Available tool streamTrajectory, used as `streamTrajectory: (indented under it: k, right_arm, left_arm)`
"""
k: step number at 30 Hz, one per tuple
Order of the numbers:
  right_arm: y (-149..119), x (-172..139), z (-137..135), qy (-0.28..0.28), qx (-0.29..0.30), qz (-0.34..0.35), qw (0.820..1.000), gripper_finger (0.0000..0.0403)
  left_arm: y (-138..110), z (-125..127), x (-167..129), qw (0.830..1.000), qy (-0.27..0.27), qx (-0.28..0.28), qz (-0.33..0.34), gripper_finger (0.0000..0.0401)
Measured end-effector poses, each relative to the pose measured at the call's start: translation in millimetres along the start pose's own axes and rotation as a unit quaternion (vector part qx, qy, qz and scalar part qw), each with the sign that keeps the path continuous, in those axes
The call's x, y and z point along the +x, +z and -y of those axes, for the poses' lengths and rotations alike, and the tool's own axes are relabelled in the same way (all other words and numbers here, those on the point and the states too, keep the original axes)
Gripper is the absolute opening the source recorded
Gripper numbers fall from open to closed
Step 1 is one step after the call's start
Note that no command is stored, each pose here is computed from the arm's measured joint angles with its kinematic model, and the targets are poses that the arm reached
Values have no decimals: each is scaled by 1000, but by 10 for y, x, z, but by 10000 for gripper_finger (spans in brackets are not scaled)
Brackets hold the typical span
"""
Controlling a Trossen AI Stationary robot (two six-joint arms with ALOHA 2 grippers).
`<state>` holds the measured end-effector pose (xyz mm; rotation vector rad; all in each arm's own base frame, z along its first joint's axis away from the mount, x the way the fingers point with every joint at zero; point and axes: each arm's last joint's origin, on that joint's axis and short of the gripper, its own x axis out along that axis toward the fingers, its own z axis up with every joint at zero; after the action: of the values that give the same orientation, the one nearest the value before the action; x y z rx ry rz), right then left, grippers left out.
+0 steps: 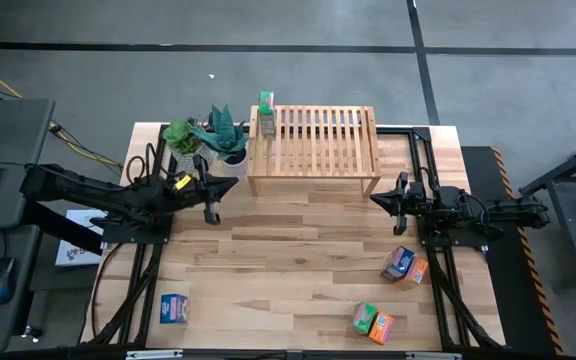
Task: Stack cereal on shelf
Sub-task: Put the green cereal box on the shelf aligned with the other green cereal box
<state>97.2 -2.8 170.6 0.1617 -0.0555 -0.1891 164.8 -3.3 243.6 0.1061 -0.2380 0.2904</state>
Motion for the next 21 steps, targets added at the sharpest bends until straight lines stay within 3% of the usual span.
streamTrajectory:
  k: [21]
  right_arm:
    - [1, 0, 0, 0, 0, 0, 1000, 0]
  left_arm:
    - [16, -4, -3, 1000, 1, 28, 7, 0]
